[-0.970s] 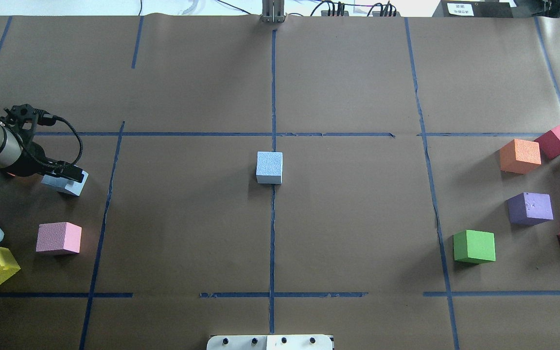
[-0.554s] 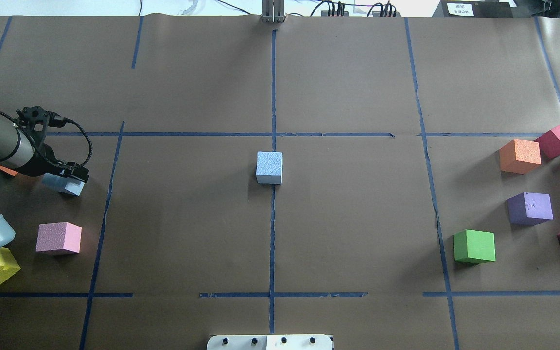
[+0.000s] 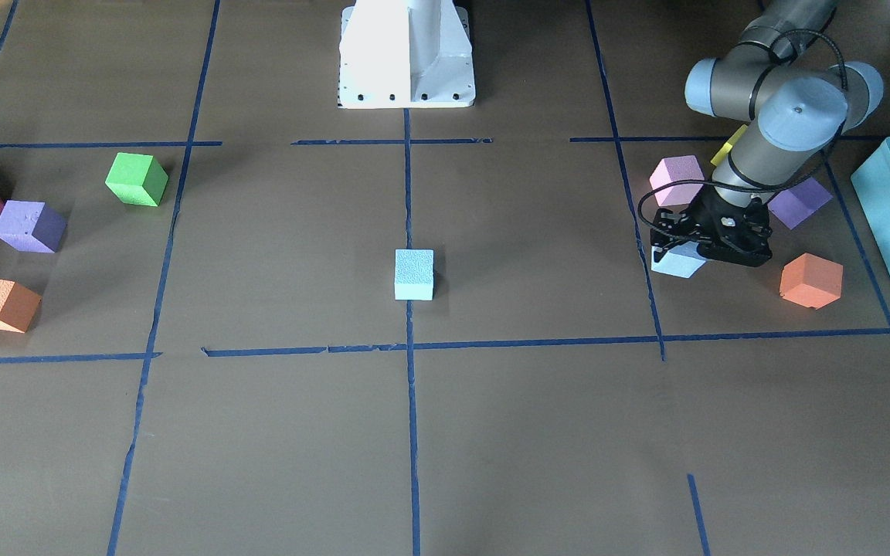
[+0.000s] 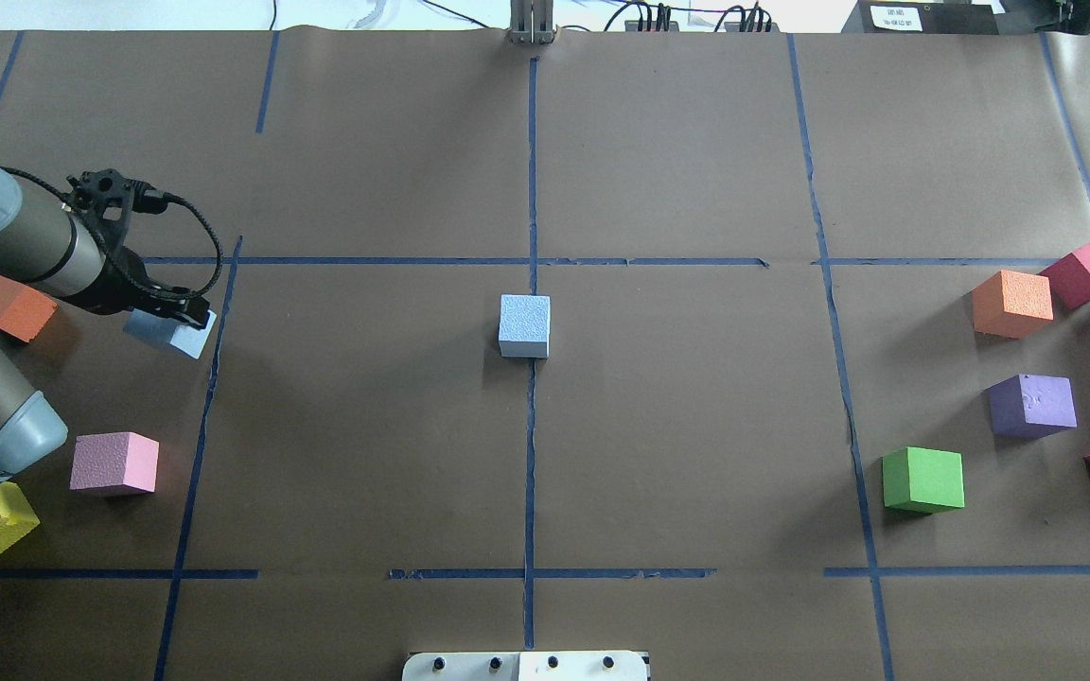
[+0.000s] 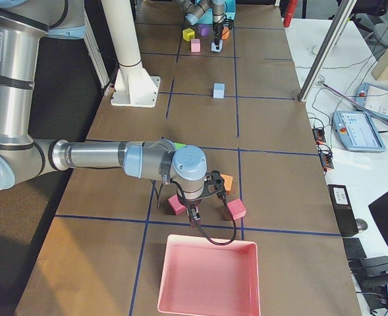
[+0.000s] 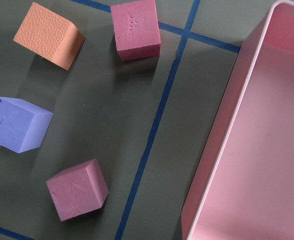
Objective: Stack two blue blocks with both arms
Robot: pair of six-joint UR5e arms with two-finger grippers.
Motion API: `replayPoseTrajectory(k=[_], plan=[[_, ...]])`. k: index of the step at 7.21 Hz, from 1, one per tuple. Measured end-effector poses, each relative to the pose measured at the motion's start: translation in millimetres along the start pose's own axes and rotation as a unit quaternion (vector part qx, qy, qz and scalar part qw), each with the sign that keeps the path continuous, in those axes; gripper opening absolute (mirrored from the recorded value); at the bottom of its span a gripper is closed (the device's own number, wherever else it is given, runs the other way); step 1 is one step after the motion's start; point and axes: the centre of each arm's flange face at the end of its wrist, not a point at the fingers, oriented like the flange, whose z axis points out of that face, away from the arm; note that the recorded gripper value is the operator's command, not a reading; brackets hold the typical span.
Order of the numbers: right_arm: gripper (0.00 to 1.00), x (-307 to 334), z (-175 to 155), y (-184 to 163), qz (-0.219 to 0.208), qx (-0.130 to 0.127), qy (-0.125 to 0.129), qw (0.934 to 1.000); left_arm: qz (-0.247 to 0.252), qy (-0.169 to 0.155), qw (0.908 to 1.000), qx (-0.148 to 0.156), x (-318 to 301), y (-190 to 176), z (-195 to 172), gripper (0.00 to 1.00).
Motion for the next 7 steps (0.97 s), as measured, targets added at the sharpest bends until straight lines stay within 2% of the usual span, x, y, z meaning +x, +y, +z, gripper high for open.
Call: replayPoseTrajectory(k=[2, 3, 5, 7], plan=[[1.00, 0.1, 0.3, 0.3, 0.001, 0.000, -0.001, 1.0000, -0.036, -0.007, 0.9991, -0.021, 128.4, -53.5, -50.6, 0.03], [1.00, 0.5, 0.8, 0.5, 0.002, 0.000, -0.001, 1.0000, -0.064, -0.006, 0.9976, -0.025, 195.9, -70.6, -58.7, 0.03], [1.00, 1.5, 2.1, 1.0, 0.004, -0.002, -0.001, 1.0000, -0.101, -0.015, 0.9946, -0.021, 312.0, -93.6, -37.0, 0.04], [1.00, 2.9, 3.8, 1.7, 0.004, -0.004, -0.001, 1.0000, -0.098, -0.015, 0.9949, -0.021, 353.7, -88.2, -9.3, 0.05]])
